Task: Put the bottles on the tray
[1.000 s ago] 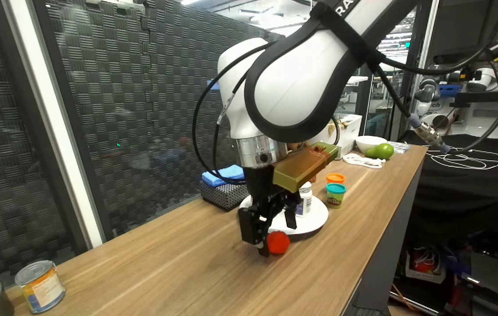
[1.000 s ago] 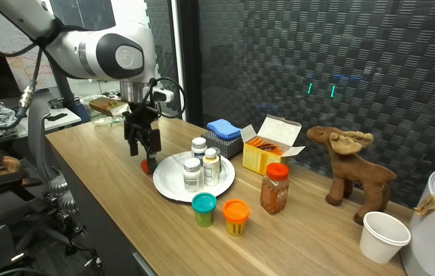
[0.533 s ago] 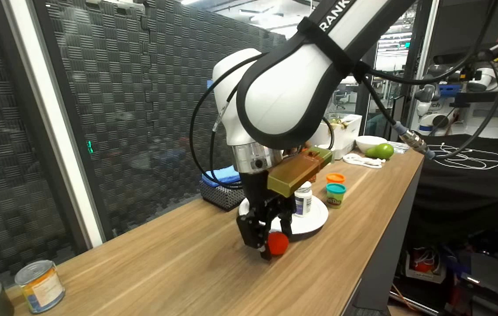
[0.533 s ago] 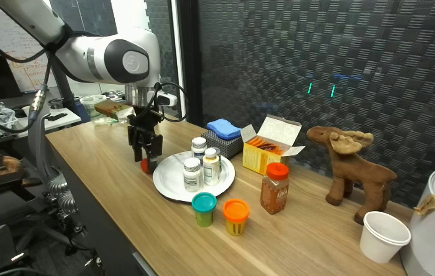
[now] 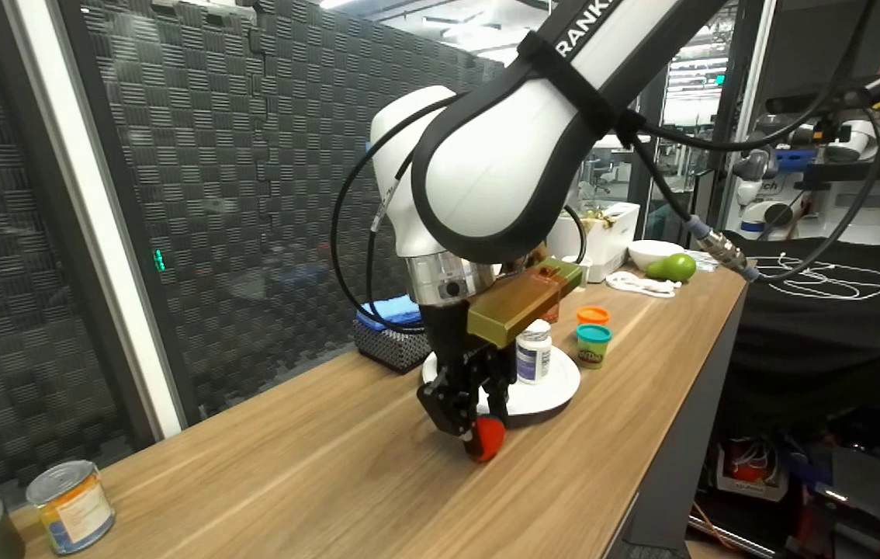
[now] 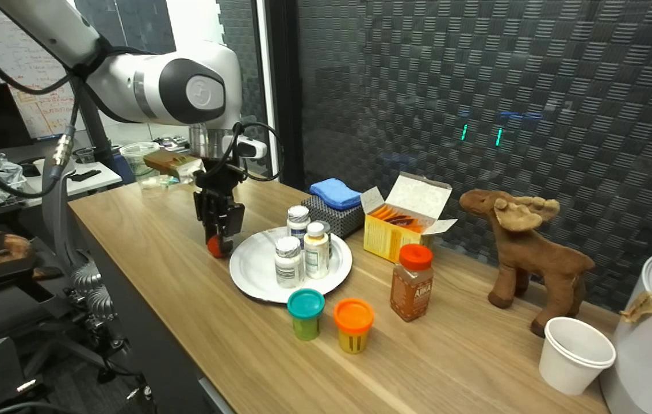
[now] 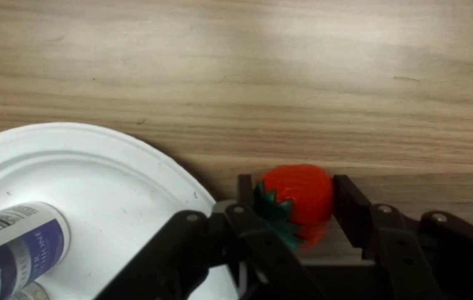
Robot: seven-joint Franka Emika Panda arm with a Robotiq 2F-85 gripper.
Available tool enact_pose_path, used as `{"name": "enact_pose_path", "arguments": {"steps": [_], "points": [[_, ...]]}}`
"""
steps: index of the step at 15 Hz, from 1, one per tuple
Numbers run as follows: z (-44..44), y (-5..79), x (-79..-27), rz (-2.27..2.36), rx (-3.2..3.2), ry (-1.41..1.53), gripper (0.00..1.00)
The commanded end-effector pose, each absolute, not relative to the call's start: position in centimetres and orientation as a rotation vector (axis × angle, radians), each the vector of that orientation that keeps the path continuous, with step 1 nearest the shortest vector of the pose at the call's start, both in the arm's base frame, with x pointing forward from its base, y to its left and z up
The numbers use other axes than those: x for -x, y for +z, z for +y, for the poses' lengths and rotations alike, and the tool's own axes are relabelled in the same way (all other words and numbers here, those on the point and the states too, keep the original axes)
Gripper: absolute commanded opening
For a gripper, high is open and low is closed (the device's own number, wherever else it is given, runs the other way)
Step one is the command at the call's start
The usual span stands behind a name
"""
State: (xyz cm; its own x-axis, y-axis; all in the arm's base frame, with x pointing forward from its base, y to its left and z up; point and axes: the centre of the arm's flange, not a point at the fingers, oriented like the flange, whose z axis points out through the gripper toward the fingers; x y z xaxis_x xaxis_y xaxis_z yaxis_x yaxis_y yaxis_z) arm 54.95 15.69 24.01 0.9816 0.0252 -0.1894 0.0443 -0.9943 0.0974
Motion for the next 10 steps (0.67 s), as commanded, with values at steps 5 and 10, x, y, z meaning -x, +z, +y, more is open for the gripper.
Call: {"name": "enact_pose_path", "arguments": {"steps": [5,10], "points": [[15.6,28.7,-54.6,0.038,-3.055,-0.188,0.26],[12.5,31.0,-56.1,-0.063,-3.025,-0.093,0.26]]}}
